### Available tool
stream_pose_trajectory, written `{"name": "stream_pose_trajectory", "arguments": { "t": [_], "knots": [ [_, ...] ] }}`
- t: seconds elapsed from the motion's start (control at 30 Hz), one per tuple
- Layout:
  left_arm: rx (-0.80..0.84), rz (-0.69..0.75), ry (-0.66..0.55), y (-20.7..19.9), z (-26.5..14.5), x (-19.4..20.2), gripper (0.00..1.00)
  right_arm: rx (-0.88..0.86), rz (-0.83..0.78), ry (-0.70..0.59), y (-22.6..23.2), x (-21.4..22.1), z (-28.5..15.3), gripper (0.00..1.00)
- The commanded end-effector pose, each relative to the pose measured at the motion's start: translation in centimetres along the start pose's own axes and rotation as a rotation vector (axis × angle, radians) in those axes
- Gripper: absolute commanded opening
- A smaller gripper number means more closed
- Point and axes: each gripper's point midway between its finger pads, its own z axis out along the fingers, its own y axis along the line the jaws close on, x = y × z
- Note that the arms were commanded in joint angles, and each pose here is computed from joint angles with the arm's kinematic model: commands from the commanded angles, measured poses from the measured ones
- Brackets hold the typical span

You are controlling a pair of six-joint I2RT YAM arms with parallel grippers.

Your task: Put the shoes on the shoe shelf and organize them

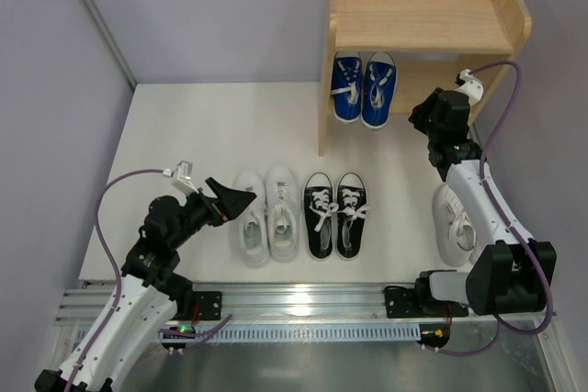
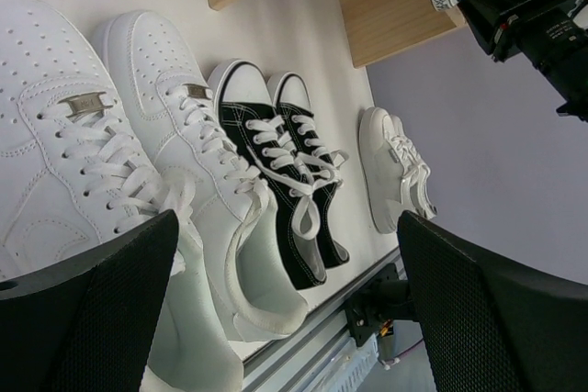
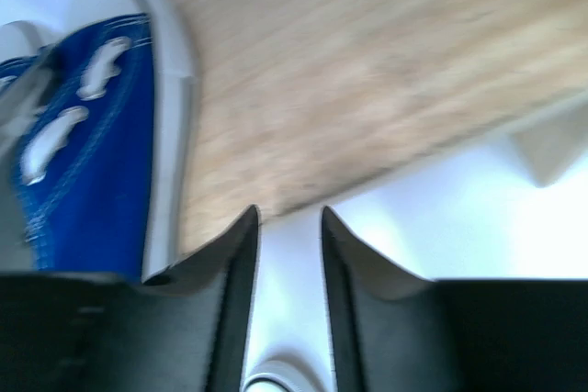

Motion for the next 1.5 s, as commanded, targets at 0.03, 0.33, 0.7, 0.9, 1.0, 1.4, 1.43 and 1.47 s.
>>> {"name": "stream_pose_trajectory", "arguments": {
  "t": [0.03,0.33,0.7,0.9,1.0,1.4,1.43,1.47],
  "knots": [
    [0.068,0.007,0.005,-1.3,0.6,-0.2,1.0,0.273,-0.002,-0.077,-5.3,-2.0,-1.1,0.26],
    [0.089,0.002,0.0,-1.5,0.6,-0.2,1.0,0.243,0.126,-0.213,-8.3,-6.4,0.8,0.04],
    [0.102,-0.002,0.001,-2.0,0.5,-0.4,1.0,0.259,0.302,-0.268,-14.1,-8.4,3.7,0.04],
    [0.102,0.0,0.0,-2.2,0.4,-0.5,1.0,0.282,0.302,-0.296,-15.0,-9.1,3.7,0.04],
    [0.102,0.001,0.0,-2.3,0.3,-0.5,1.0,0.238,0.293,-0.274,-13.8,-9.4,3.4,0.04],
    [0.15,0.011,0.017,-3.5,-0.1,-0.4,1.0,0.677,0.071,-0.113,-17.9,-2.0,-8.8,0.65],
    [0.156,0.007,0.032,-3.5,-0.1,-0.2,1.0,0.741,0.041,-0.04,-19.0,-0.3,-9.9,0.7],
    [0.149,-0.004,0.051,-3.4,0.1,0.1,1.0,0.785,0.022,-0.003,-19.8,0.6,-10.4,0.82]
  ]
}}
